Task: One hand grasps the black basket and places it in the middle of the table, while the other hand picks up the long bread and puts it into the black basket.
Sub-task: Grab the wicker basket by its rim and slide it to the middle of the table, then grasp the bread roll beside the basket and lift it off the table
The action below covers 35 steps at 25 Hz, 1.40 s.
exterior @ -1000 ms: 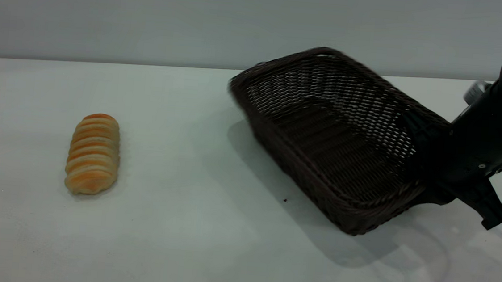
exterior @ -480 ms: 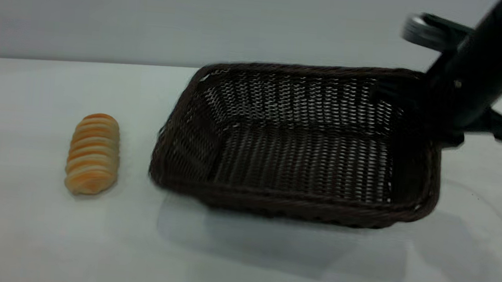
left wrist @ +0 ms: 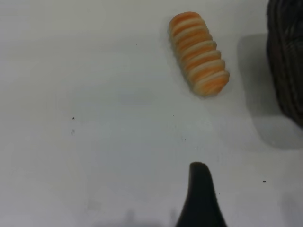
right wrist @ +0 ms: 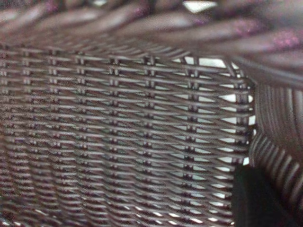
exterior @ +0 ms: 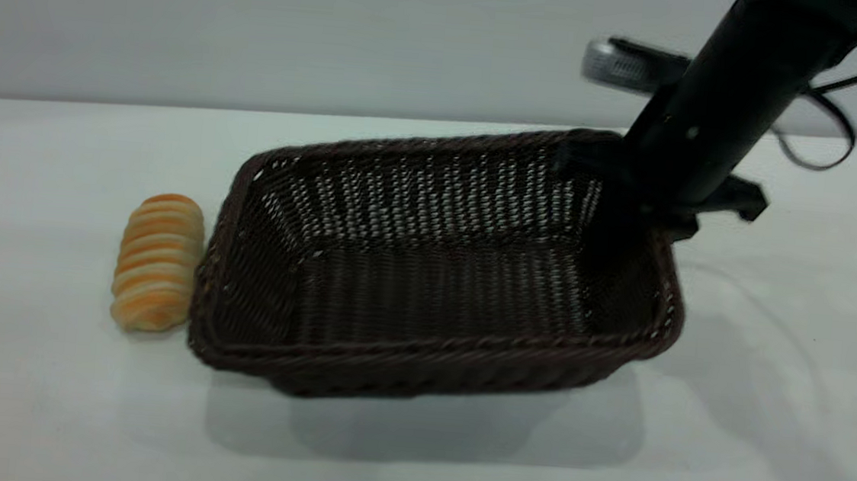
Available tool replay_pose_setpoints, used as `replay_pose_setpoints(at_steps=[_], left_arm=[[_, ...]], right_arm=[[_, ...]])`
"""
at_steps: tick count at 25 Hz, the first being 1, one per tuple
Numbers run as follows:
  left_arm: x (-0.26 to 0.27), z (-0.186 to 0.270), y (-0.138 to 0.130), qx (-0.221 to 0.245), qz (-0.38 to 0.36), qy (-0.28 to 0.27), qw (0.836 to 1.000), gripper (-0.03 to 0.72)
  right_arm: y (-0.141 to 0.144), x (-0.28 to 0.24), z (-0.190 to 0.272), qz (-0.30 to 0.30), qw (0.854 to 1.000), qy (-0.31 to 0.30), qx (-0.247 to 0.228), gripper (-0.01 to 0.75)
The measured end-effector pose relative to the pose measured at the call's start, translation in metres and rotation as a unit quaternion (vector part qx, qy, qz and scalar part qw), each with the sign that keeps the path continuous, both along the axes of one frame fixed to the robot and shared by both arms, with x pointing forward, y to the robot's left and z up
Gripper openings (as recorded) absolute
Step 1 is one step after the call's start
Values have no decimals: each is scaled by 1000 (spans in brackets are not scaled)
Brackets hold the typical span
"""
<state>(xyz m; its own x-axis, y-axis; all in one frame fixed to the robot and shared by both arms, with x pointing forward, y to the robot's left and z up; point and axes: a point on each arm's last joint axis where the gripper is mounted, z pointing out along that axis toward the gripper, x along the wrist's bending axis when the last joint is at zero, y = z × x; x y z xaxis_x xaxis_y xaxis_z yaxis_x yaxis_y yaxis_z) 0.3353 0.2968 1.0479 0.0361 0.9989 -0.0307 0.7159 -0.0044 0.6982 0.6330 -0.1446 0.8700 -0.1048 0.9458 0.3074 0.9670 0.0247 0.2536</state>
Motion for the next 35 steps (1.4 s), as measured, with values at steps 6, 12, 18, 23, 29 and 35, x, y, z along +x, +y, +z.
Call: replay_pose_setpoints(at_steps=[6,12,18,23,29,35], left_arm=[[0,0,0,0,0,0,1000,586],[0,0,0,0,0,0,1000,586],[0,0,0,0,0,0,1000,586],[6,-3,-1,-8,0,27,1000,586],[53,0,-2,1,-15,107,994,586],[121,-7,-3,17,-38,159,986,586]], right_arm=[[1,1,-3,-9,1000,5,8,234],[-8,3,8,-14,1000,6,12,493],[-46,1,57,-11,1000,11,18,547],[-68,-21,110,74,997,1,-27,547],[-55,-62,161,154,986,3,-67,547],[-31,-118,187,200,976,-26,-80,547]])
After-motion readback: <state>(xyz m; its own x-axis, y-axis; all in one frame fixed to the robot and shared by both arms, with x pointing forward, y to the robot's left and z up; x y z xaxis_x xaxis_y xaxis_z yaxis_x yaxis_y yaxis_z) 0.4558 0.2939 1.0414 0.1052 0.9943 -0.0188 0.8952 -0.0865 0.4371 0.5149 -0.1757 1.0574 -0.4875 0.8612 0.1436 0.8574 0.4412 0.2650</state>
